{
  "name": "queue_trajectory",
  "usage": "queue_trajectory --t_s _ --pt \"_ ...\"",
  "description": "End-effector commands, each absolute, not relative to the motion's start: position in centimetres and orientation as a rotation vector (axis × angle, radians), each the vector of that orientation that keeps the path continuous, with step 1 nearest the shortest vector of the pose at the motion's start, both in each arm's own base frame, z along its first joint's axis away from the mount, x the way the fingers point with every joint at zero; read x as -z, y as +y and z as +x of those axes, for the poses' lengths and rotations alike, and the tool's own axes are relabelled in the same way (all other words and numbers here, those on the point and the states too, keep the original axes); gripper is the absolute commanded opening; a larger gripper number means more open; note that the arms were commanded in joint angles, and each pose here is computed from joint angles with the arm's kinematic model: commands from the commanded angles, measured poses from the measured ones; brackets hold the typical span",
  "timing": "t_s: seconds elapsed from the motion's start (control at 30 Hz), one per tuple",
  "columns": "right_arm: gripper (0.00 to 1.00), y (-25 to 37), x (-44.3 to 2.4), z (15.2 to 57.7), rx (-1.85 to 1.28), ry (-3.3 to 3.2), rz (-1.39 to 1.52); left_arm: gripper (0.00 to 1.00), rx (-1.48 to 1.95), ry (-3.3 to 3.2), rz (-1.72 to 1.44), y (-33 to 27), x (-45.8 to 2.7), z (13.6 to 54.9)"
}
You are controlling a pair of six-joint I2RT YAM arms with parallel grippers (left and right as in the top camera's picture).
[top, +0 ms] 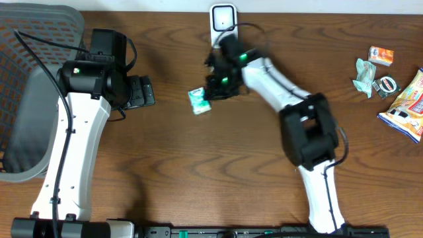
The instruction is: Scan the item barcode
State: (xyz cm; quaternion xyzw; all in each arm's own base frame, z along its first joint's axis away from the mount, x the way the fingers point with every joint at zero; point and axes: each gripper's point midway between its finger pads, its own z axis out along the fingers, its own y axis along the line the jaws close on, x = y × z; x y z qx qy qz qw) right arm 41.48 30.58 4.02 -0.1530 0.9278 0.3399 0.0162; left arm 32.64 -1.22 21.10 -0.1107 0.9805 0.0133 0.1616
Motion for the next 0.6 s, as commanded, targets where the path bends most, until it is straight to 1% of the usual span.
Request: queue_trajectory --t_s 0.0,0.1,0.2,0.23,0.33,0.37,0.43,0.5,0.53,0.57 --pt "0.01 29.7 -11.2 40.9 -1.546 2.539 -0.712 0.98 -0.057 2.805 -0.306 -0.9 -21.0 32.6" --pt "0.01 26.9 -11.6 41.5 -1.603 2.53 -0.642 0.97 -0.057 2.805 -0.306 -0.9 -21.0 32.6" --pt "0.01 23.9 -10.0 42.2 -1.474 2.644 -0.553 0.98 -0.057 2.805 -0.306 -0.9 -21.0 32.6" --pt "0.04 23.4 -9.4 42.4 -1.416 2.678 -0.547 0.98 -0.057 2.805 -0.306 -0.9 -21.0 32.6" --pt "0.19 23.5 -8.2 42.4 -1.297 2.72 -0.587 0.98 -0.057 2.805 -0.306 -0.9 -21.0 32.6" --pt "0.22 23.8 -8.1 42.5 -1.273 2.718 -0.606 0.98 -0.057 2.805 -0.306 -0.9 -21.0 32.6" --pt "0.37 24.7 -7.8 42.7 -1.229 2.699 -0.656 0.98 -0.057 2.805 -0.306 -0.9 -21.0 32.6" --pt "0.49 26.0 -7.6 42.8 -1.191 2.667 -0.715 0.98 -0.057 2.805 -0.306 -0.9 -21.0 32.6" --pt "0.52 26.6 -7.5 43.0 -1.162 2.65 -0.745 0.97 -0.057 2.805 -0.306 -0.9 -21.0 32.6" --pt "0.54 27.4 -7.3 43.2 -1.114 2.633 -0.782 0.98 -0.057 2.805 -0.306 -0.9 -21.0 32.6"
